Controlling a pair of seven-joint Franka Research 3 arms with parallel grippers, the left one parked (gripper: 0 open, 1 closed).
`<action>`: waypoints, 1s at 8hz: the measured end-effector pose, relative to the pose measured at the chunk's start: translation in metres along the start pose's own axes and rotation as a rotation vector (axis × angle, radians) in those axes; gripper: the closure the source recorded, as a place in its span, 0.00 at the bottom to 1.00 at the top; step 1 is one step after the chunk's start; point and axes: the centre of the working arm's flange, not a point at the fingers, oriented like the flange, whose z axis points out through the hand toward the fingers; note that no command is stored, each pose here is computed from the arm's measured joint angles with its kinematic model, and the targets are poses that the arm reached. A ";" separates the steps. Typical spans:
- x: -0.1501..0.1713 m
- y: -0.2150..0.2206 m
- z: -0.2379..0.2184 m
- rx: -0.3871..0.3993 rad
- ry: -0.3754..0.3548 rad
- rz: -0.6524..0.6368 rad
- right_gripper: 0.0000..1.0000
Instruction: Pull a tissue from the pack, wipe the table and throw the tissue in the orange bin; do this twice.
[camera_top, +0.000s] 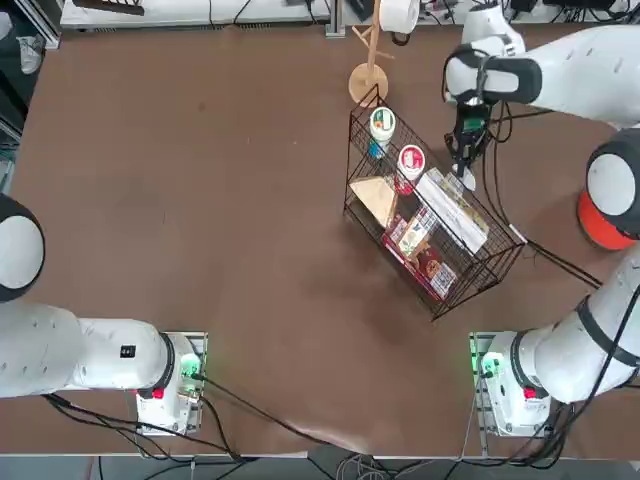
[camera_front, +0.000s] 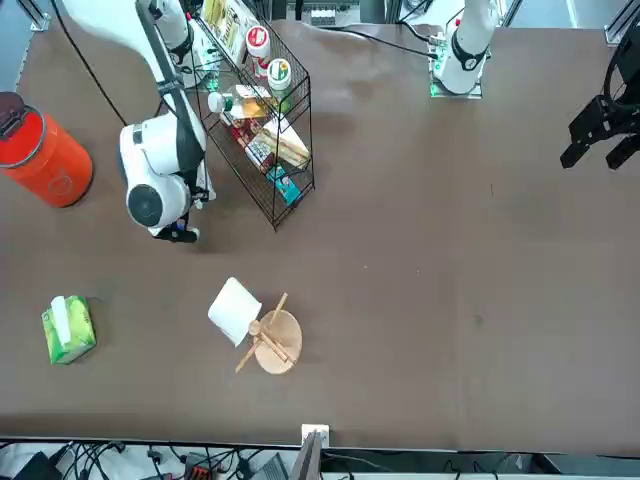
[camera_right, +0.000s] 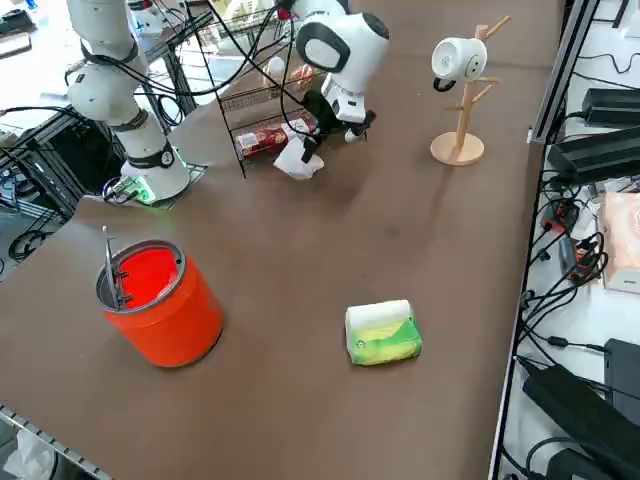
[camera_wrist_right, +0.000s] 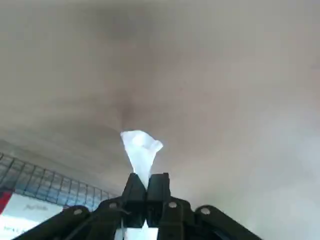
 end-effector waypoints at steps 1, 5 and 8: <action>-0.002 0.018 -0.013 -0.001 -0.014 -0.016 0.97; -0.016 0.092 -0.064 -0.103 -0.072 -0.040 0.97; -0.028 0.154 -0.101 -0.208 -0.119 -0.084 0.97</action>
